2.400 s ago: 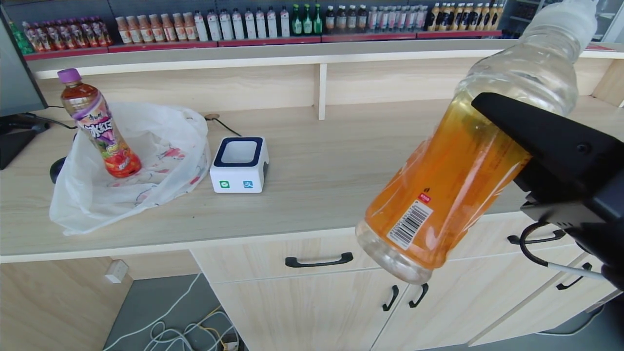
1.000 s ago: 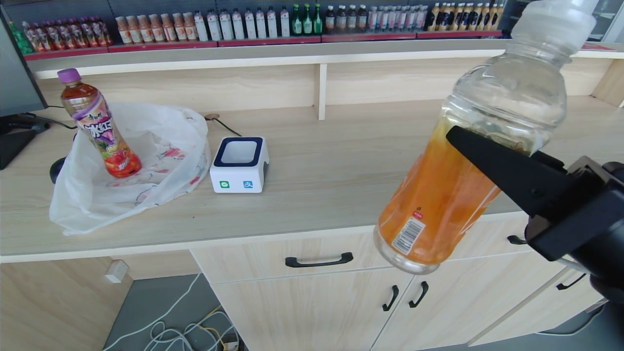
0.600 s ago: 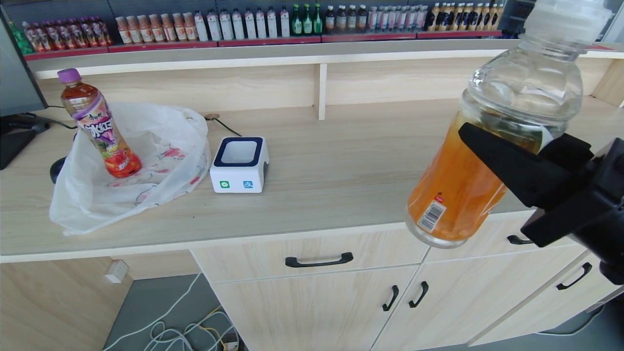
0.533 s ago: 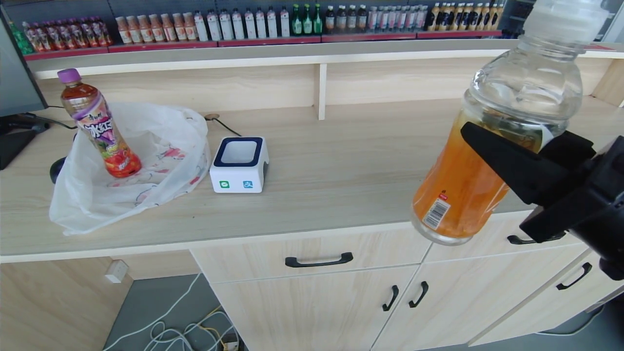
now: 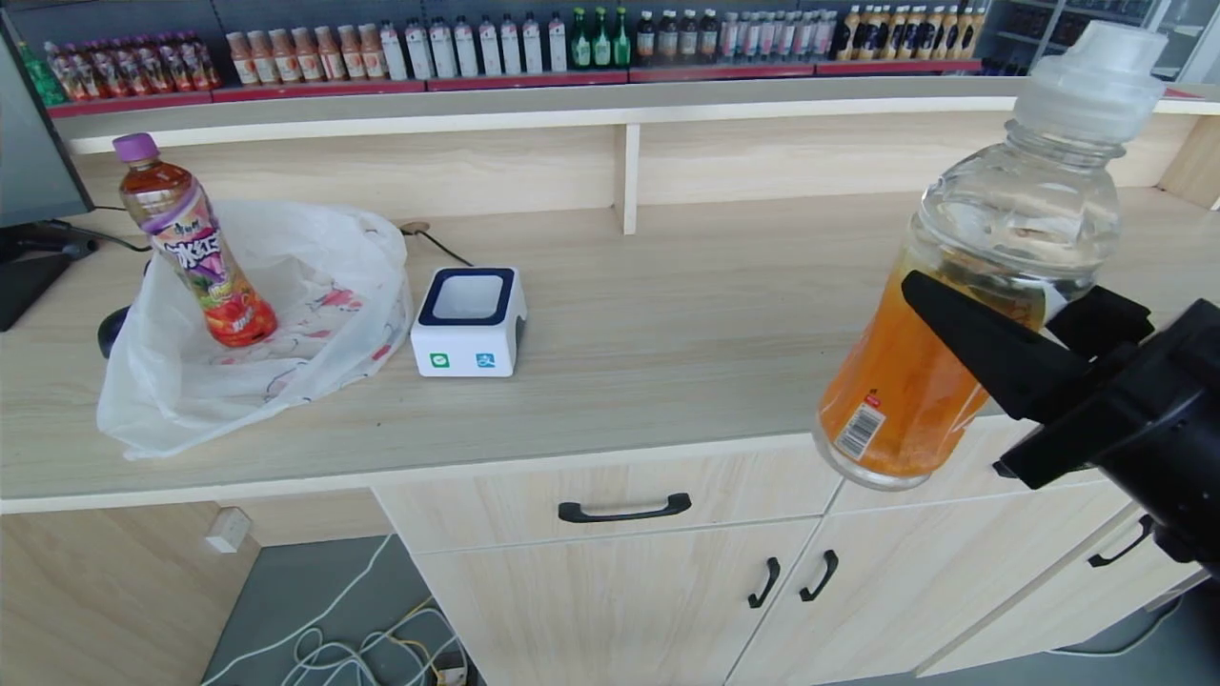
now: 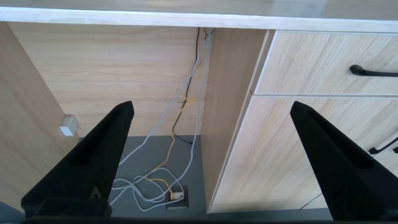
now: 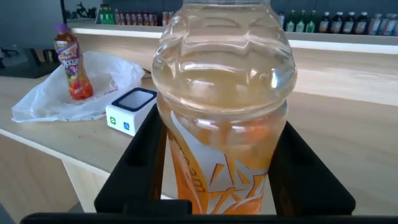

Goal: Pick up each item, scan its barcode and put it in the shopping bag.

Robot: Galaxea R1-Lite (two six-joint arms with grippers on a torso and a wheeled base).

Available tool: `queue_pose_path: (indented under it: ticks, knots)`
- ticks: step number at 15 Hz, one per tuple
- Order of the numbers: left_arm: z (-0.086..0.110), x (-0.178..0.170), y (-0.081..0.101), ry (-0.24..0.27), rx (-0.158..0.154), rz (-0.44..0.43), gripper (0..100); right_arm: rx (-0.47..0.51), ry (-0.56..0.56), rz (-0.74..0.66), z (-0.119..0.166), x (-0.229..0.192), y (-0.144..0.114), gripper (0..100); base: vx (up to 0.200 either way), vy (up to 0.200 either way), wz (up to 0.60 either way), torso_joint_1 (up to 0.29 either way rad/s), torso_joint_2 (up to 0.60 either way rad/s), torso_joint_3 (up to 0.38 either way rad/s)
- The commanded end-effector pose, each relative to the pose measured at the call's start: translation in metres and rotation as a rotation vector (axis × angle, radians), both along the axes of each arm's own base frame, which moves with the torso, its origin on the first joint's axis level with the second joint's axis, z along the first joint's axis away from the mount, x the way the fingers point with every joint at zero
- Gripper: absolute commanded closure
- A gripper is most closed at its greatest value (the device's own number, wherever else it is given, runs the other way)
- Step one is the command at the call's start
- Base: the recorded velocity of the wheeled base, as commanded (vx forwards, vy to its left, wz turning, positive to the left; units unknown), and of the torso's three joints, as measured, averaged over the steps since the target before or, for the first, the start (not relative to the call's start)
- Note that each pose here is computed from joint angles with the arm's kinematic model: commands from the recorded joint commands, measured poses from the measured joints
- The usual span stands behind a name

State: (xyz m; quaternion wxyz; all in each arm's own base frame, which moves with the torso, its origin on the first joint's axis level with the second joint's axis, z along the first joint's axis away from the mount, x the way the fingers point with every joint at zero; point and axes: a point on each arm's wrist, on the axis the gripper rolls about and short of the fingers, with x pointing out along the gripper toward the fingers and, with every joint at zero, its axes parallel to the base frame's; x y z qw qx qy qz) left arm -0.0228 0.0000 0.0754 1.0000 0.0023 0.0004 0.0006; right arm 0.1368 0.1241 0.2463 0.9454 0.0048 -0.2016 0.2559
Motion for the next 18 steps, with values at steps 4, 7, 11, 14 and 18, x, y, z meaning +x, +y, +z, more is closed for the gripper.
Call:
queue_pose_path:
  ticks: [4,7,11,14,18]
  knots:
    - [0.000,0.000,0.000,0.001,0.001,0.000,0,-0.018,0.025,-0.013,-0.005,0.009,0.002,100,0.000,0.000,0.00,0.000,0.00,0.000]
    - [0.000,0.000,0.000,0.001,0.003,-0.001,0,0.024,0.045,0.014,-0.002,0.013,0.007,100,0.000,0.000,0.00,0.000,0.00,0.000]
    - [0.000,0.000,0.000,0.001,0.001,-0.001,0,0.056,0.027,0.000,0.005,0.017,0.010,100,0.000,0.000,0.00,0.000,0.00,0.000]
    - [0.000,0.000,0.000,0.001,-0.003,0.002,0,0.107,-0.043,-0.010,0.028,0.023,0.014,100,0.000,0.200,0.00,0.001,0.00,0.001]
    - [0.000,0.000,0.000,0.001,-0.003,0.002,0,0.101,0.001,-0.057,0.016,0.021,0.009,100,0.000,0.200,0.00,0.006,0.00,0.002]
